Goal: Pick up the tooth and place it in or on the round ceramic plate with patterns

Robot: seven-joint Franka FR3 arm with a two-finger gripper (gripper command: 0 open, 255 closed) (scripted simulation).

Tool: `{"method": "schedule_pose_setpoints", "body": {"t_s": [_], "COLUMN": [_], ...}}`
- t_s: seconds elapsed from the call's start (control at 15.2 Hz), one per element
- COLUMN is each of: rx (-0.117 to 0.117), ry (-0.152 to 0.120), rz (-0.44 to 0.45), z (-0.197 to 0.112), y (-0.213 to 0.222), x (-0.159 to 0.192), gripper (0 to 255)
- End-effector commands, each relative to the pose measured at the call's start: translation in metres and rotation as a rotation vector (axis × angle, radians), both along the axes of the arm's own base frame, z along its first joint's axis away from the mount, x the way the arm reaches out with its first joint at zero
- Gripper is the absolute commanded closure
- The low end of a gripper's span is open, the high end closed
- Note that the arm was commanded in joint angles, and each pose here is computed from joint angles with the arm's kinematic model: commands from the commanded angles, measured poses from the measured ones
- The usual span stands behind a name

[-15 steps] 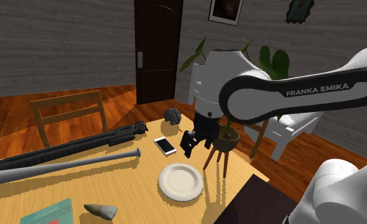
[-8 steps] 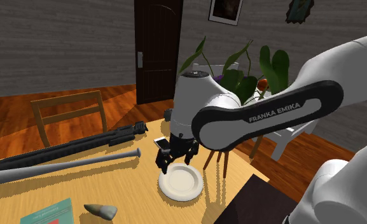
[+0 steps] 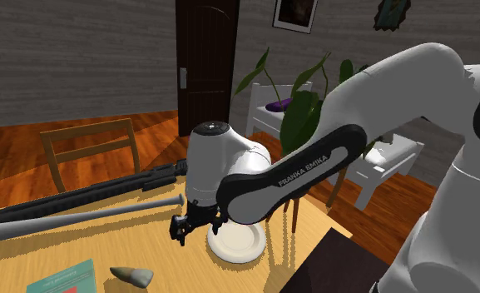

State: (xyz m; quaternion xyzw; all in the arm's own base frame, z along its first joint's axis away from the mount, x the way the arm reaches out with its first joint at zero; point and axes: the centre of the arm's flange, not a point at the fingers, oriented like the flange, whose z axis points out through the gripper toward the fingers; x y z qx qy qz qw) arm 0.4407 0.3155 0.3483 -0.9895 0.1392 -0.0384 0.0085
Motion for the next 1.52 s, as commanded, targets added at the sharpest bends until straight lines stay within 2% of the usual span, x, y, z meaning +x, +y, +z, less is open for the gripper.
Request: {"method": "schedule_pose_setpoints", "body": {"t_s": [0.0, 0.79, 1.25, 1.45], "rx": [0.001, 0.001, 0.001, 0.001], "ry": [-0.004, -0.021, -0.021, -0.021], "rz": [-0.021, -0.13, -0.13, -0.13], "z": [-0.018, -0.117, -0.153, -0.156], "y": [0.019, 0.115, 0.115, 0.115], "x": [0.01, 0.086, 0.089, 0.09], "gripper": [0, 0, 0, 0]}}
